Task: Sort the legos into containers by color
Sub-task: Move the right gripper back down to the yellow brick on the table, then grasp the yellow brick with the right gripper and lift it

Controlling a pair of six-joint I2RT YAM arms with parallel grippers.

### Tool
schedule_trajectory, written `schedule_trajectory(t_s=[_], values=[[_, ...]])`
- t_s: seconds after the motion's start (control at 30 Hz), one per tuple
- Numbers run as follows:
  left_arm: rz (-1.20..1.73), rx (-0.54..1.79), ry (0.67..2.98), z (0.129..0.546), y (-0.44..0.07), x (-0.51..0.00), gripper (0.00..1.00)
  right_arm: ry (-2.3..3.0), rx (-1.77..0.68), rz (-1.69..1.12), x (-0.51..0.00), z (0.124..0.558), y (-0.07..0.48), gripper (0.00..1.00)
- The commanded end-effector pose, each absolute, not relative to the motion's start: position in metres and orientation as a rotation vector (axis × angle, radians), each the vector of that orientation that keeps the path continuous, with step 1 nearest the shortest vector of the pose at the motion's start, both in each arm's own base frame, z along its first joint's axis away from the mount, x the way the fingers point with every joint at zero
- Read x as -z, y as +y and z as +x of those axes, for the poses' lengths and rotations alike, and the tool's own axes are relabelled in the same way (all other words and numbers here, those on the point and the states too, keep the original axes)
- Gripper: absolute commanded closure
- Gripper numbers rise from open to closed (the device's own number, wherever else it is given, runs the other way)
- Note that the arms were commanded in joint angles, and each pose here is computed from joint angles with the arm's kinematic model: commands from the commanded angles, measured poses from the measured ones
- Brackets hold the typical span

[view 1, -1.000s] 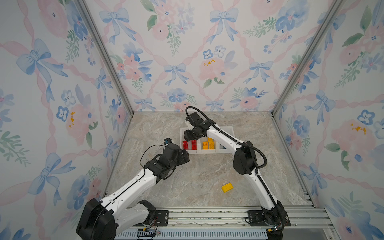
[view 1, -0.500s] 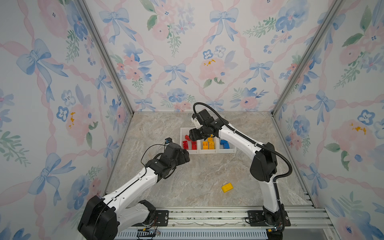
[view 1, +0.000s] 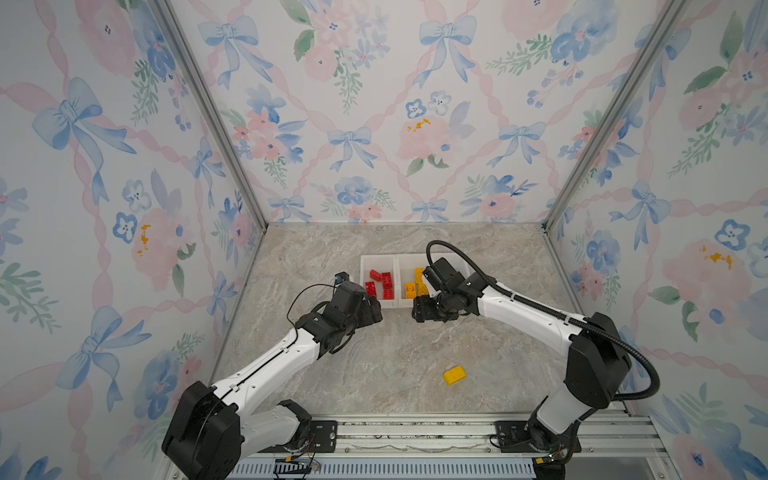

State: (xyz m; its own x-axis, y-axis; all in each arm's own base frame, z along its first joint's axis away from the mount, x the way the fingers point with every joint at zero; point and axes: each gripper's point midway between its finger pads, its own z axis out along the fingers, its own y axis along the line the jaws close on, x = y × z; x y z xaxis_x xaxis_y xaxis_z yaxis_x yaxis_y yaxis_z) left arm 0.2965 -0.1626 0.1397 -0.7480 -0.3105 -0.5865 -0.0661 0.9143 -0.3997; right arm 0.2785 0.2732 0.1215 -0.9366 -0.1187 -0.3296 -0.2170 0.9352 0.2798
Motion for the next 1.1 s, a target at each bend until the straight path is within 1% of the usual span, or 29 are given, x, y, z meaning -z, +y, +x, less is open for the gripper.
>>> schedule_trajectory(t_s=[0.0,0.27,0.53,0.77,1.07], values=[[-0.214,0.479,2.388,0.301,-0.168,-0.144,0.07,2.797,-0.432,-0.112,-0.123,0.258,0.258,0.22],[-0.176,0.488,2.405,0.300,-0.172,-0.140,0.07,2.868,-0.342,0.120,-0.106,0.208,0.204,0.16],[-0.151,0.501,2.415,0.299,-0.175,-0.139,0.07,2.923,-0.373,0.371,-0.077,0.175,0.182,0.15],[-0.129,0.502,2.436,0.296,-0.177,-0.132,0.07,2.921,-0.416,0.498,-0.059,0.161,0.184,0.15],[-0.098,0.508,2.453,0.293,-0.179,-0.128,0.07,2.930,-0.408,0.499,-0.044,0.160,0.204,0.16]])
